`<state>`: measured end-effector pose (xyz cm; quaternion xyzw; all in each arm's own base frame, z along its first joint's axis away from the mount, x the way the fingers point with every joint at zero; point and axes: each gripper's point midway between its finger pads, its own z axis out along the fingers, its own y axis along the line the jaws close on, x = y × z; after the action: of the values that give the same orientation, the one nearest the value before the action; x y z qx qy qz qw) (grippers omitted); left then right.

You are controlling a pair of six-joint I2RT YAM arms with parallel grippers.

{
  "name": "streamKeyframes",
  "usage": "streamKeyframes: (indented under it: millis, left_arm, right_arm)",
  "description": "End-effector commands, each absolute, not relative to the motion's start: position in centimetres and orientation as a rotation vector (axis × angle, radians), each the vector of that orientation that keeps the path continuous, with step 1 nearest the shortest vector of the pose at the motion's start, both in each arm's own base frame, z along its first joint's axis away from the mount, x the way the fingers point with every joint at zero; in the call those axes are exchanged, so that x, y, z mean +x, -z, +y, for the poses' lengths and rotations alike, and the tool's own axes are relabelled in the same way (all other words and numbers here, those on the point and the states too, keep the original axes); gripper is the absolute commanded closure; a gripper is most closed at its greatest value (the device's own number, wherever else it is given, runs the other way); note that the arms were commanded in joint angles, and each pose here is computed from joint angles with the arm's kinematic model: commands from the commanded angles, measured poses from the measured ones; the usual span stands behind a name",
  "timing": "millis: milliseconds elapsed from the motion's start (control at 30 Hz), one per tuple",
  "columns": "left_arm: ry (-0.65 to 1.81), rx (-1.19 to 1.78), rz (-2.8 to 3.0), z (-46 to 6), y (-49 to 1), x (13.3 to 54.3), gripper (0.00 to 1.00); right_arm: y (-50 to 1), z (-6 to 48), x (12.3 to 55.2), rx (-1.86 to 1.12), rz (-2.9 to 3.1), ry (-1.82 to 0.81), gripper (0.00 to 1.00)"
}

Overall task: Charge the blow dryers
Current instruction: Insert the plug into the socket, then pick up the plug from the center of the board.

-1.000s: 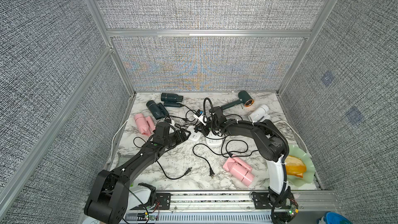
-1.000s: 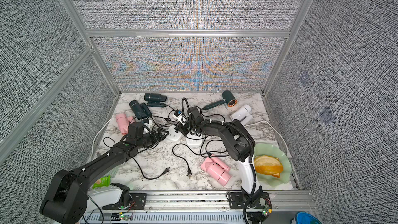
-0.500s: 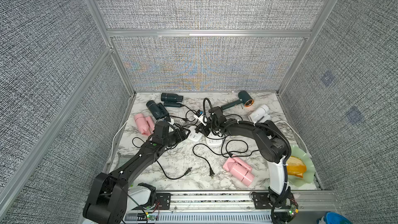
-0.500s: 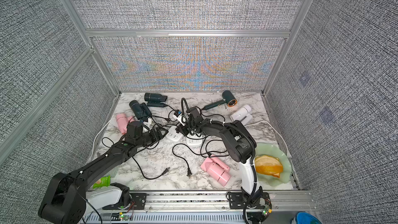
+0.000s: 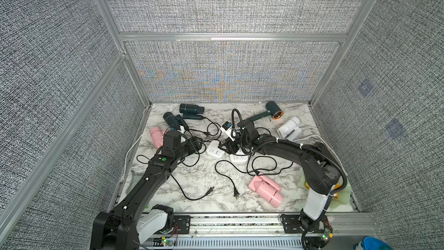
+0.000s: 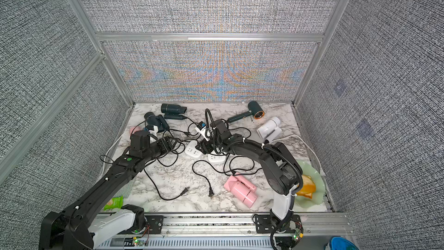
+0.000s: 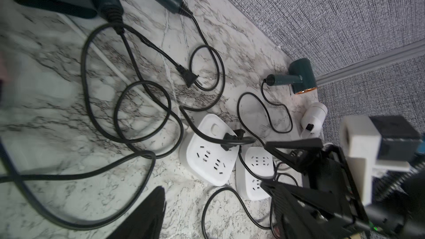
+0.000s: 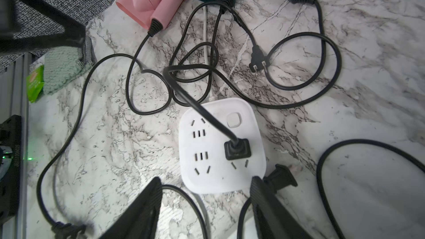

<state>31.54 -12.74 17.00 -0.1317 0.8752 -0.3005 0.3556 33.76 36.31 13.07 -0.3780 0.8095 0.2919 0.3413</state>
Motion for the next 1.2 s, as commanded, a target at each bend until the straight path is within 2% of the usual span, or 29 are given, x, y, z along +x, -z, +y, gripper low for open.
streamKeyframes:
  millis: [0, 233, 367, 400, 600, 767, 867, 1167]
  left_arm:
    - [0.607, -0.341, 2.249, -10.4, -16.9, 32.0, 0.23]
    - [0.391, -0.357, 2.237, -6.7, -16.1, 34.0, 0.23]
    - [0.424, -0.348, 2.250, -6.2, -15.0, 36.1, 0.22]
    - [0.432, -0.354, 2.255, -6.0, -14.6, 36.6, 0.23]
    - [0.432, -0.399, 2.280, -4.2, -12.0, 39.3, 0.24]
    - [0.438, -0.410, 2.329, -3.0, -9.7, 41.5, 0.30]
    - [0.483, -0.384, 2.414, -3.3, -8.1, 42.8, 0.39]
    - [0.527, -0.336, 2.470, -4.1, -4.8, 44.9, 0.55]
  right_arm:
    - [-15.0, 35.8, 33.5, -0.883, 2.090, -0.695, 0.37]
    - [-18.5, 34.7, 30.5, -0.725, 2.041, -0.741, 0.37]
    - [-20.0, 33.9, 29.5, -0.665, 2.001, -0.733, 0.37]
    - [-18.8, 33.1, 29.1, -0.659, 2.035, -0.702, 0.37]
    - [-18.7, 31.2, 28.5, -0.592, 2.055, -0.634, 0.37]
    - [-18.4, 30.2, 28.3, -0.556, 2.067, -0.606, 0.37]
    - [-18.0, 29.9, 28.3, -0.551, 2.083, -0.586, 0.38]
    - [-17.5, 30.4, 28.4, -0.574, 2.108, -0.562, 0.37]
